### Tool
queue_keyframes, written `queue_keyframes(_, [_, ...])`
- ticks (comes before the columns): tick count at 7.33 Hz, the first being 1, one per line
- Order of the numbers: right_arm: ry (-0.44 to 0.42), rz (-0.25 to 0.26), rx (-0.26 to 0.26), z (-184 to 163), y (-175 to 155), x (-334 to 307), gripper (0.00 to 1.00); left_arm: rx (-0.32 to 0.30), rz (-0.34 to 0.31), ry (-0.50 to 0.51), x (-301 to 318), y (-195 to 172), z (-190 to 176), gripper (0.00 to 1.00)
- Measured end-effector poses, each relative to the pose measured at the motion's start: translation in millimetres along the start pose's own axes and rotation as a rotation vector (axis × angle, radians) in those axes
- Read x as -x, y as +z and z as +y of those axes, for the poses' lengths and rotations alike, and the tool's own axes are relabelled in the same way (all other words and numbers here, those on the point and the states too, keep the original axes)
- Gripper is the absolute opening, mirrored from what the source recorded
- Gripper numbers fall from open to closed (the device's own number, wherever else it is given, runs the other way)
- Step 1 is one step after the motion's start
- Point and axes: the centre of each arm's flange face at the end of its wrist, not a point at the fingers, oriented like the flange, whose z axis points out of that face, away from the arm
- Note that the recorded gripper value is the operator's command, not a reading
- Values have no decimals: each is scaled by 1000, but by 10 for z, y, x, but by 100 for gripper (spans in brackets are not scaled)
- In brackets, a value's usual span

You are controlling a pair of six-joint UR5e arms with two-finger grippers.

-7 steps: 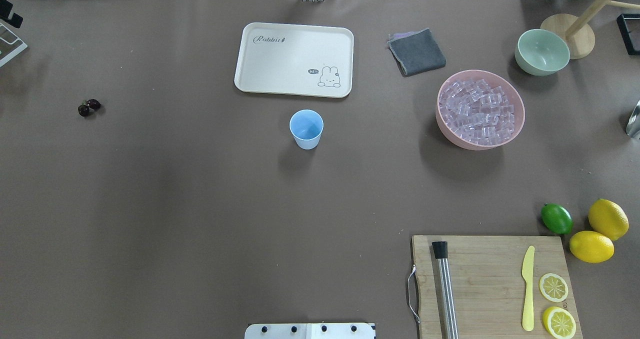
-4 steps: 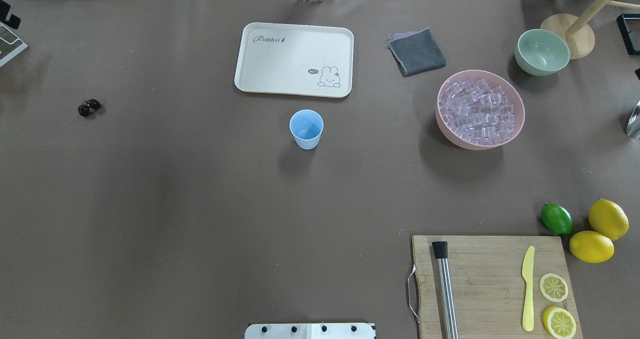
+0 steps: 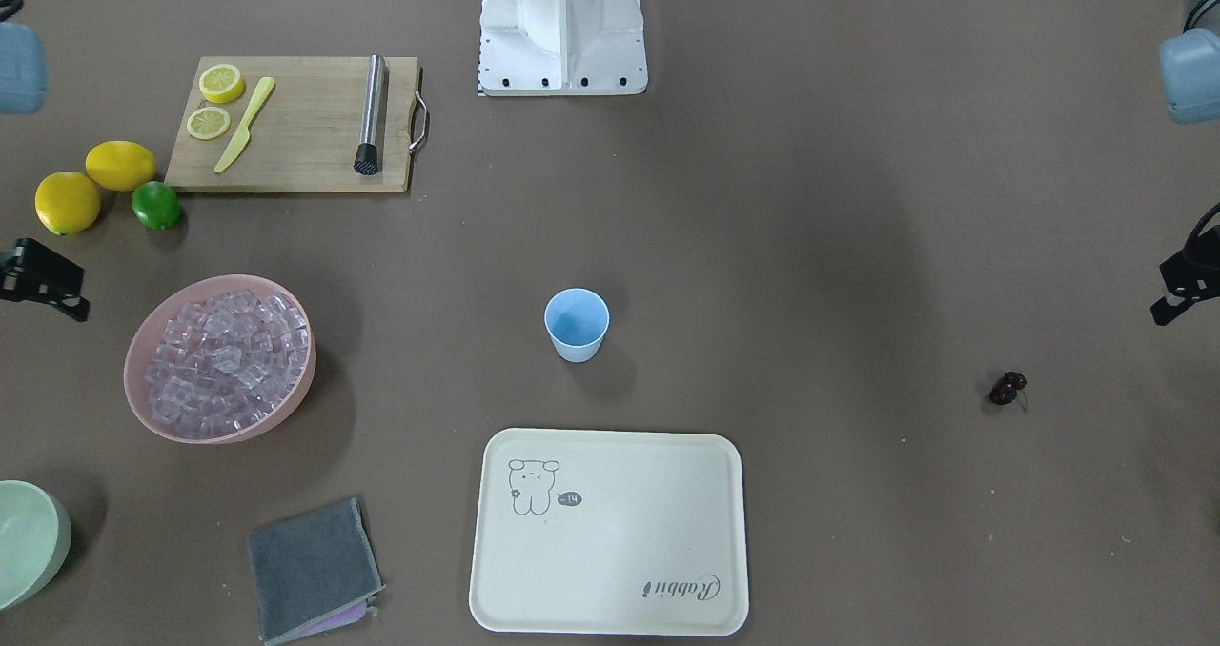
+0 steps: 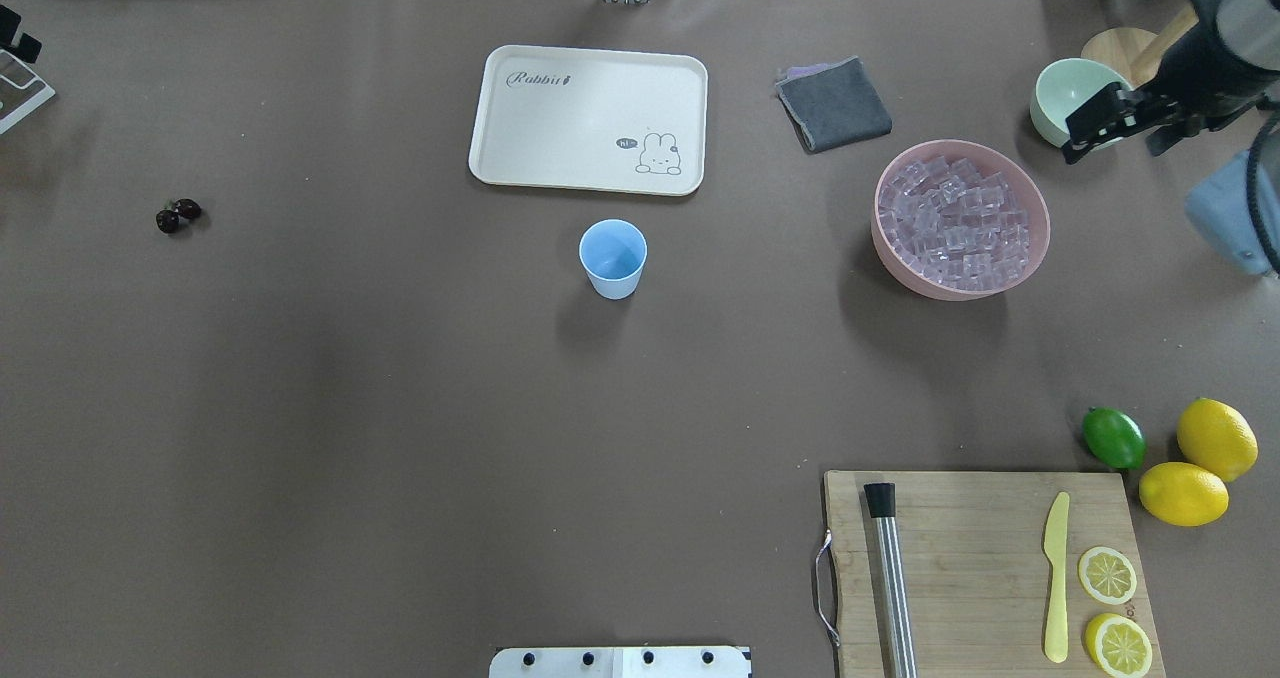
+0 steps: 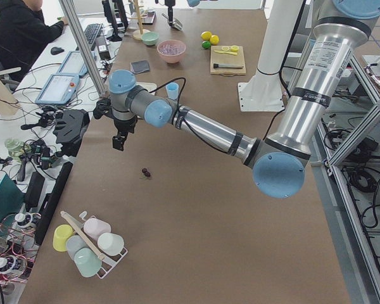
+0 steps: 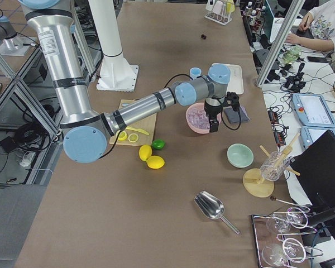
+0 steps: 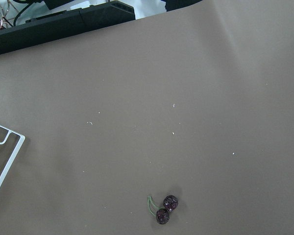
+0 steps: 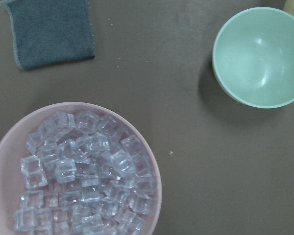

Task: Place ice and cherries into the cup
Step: 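Lower the right gripper into the pink bowl and grasp an ice cube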

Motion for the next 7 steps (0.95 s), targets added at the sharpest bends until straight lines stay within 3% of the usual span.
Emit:
queue_keyframes(1, [-23,18,-13,-28,169,206,99,0,0,1,-6,4,-2,98])
queue_keyframes(3, [-70,-21,-55,-105,597,402,99,1,1,3,-14,8,-17,98])
queue_keyframes(5, [-70,-49,-66,-63,896,571,99,3,0,2,-8,17,-22,98])
queue_keyframes(7, [-92,-23,-76,-2,1073,732,99,6,0,-1,10,32,-13,98])
